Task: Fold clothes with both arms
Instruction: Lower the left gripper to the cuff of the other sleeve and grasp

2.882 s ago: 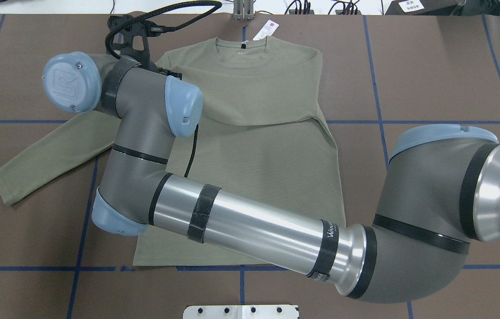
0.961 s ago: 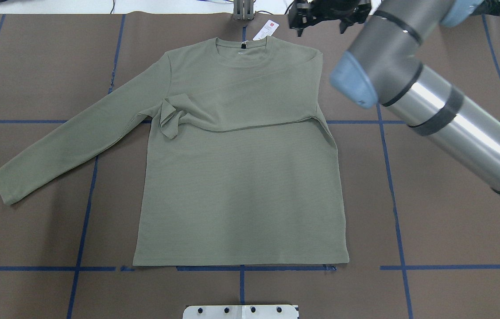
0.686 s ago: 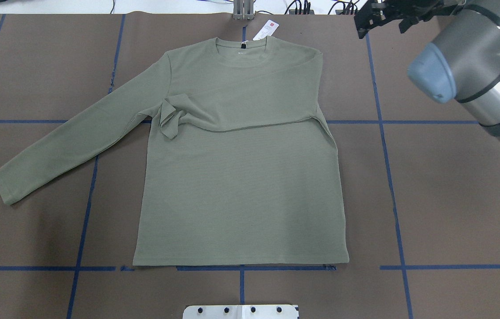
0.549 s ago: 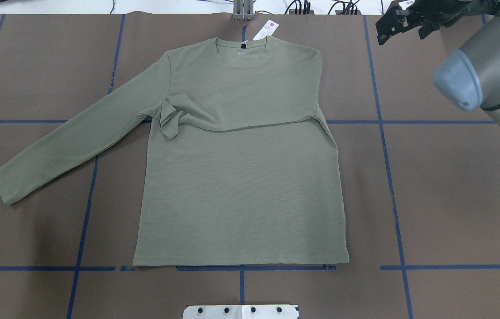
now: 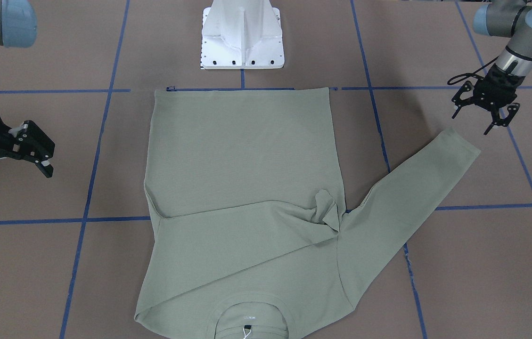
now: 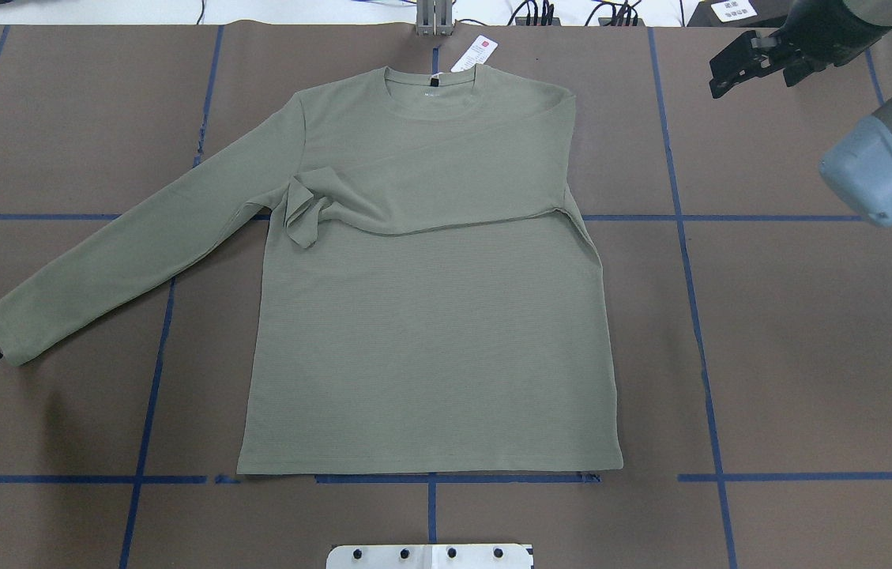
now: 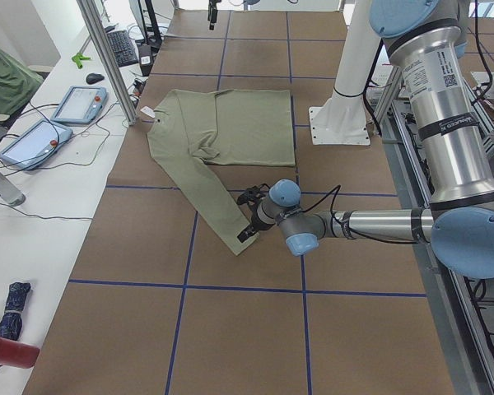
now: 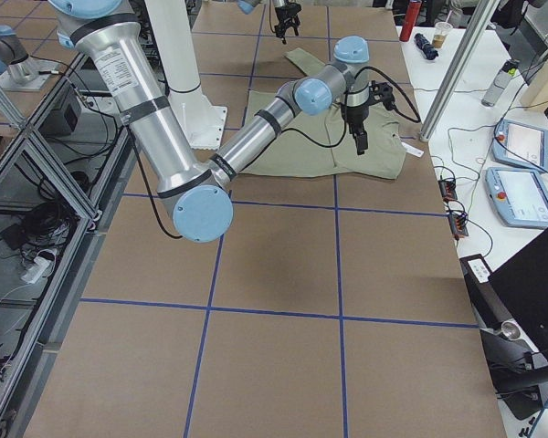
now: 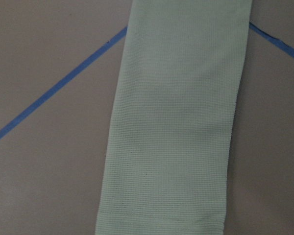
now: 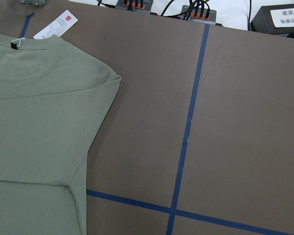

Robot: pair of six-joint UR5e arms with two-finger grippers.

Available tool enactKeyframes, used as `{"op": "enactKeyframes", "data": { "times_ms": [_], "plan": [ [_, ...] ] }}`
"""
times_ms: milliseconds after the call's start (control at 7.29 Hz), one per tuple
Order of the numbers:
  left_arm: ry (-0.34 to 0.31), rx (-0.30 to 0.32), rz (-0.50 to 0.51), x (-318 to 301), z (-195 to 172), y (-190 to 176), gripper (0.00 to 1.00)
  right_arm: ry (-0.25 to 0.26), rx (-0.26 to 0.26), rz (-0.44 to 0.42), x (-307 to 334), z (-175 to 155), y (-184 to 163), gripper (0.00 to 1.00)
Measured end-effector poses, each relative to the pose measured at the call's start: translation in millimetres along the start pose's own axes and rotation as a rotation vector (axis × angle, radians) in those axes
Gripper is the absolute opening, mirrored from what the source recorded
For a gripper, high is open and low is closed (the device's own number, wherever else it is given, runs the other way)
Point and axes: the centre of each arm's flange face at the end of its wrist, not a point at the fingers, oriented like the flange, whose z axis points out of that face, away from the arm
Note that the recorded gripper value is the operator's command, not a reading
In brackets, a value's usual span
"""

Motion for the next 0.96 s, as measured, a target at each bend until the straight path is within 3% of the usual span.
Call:
{"op": "enactKeyframes", "data": {
  "times_ms": [549, 686, 823, 961],
  "plan": [
    [0.022, -0.030, 0.031, 14, 29, 1, 0.72, 0.000, 0.001, 0.002, 0, 0, 0, 1.00],
    [0.028, -0.033, 0.036, 17, 32, 0, 0.65, 0.001, 0.001, 0.002, 0, 1, 0, 1.00],
    [0.031, -0.033, 0.039, 19, 34, -1, 0.27, 0.002, 0.000, 0.002, 0, 1, 0, 1.00],
    [0.032, -0.033, 0.040, 19, 35, -1, 0.00, 0.002, 0.000, 0.003, 0, 1, 0, 1.00]
  ]
}}
